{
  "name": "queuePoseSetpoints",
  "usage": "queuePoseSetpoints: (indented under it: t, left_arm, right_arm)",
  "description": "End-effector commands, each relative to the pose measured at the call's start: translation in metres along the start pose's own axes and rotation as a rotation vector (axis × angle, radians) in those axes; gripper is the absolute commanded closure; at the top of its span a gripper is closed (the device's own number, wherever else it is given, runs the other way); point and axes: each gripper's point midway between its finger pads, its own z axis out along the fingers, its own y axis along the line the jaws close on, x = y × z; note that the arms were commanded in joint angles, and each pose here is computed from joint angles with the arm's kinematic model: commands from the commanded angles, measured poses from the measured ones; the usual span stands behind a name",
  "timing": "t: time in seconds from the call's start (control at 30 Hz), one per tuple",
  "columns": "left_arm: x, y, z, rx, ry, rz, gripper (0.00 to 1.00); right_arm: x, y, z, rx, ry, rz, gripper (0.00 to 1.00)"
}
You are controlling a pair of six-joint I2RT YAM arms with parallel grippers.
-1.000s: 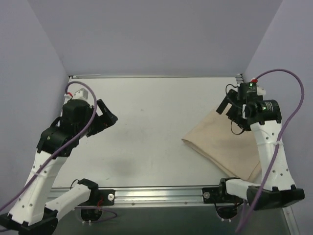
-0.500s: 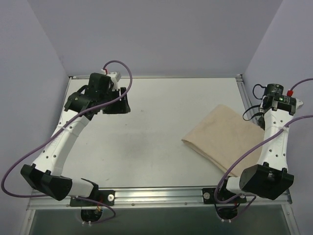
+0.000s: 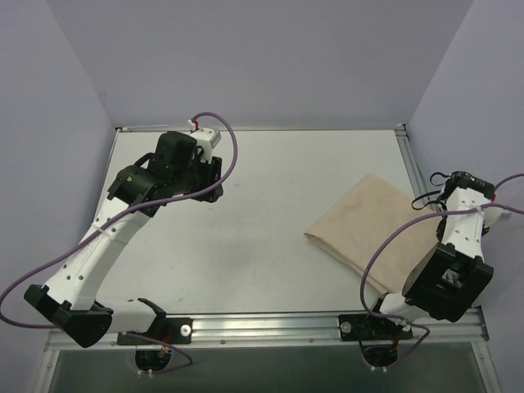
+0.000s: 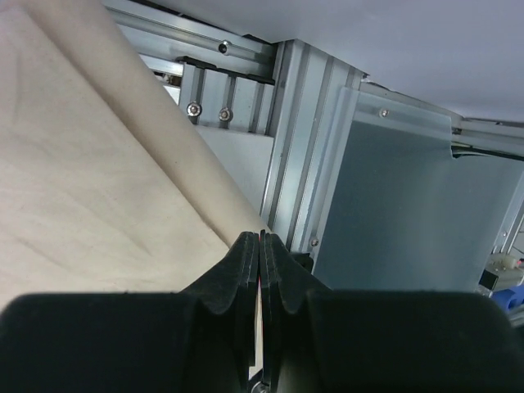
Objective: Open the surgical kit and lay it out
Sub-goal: Move the surgical kit at the center of the board.
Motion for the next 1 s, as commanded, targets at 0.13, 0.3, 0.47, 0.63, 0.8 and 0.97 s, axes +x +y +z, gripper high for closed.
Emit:
queuePoseSetpoints:
  t: [0.13, 0.3, 0.47, 0.63, 0.8, 0.97]
  left_arm:
    - [-0.006, 0.002, -0.017, -0.027, -0.068, 0.077, 0.49]
    - [-0.005, 0.009, -0.023, -0.065, -0.080, 0.083, 0.51]
    - [-0.002, 0.017, -0.030, -0.106, -0.090, 0.078, 0.53]
    - [-0.002, 0.018, -0.033, -0.104, -0.094, 0.071, 0.53]
    - [-0.004, 0.019, -0.035, -0.113, -0.102, 0.071, 0.54]
    - [-0.007, 0.021, -0.037, -0.124, -0.108, 0.070, 0.54]
  right_arm:
    - [-0.005, -0.014, 0.018, 0.133, -0.074, 0.105, 1.00]
    - [0.007, -0.008, 0.036, 0.148, -0.041, 0.095, 1.00]
    - [0.019, 0.001, 0.058, 0.177, 0.017, 0.109, 1.00]
    - [0.021, 0.001, 0.064, 0.197, 0.019, 0.130, 1.00]
    - [0.028, 0.009, 0.073, 0.203, 0.037, 0.109, 1.00]
    - [0.034, 0.026, 0.079, 0.161, 0.032, 0.068, 1.00]
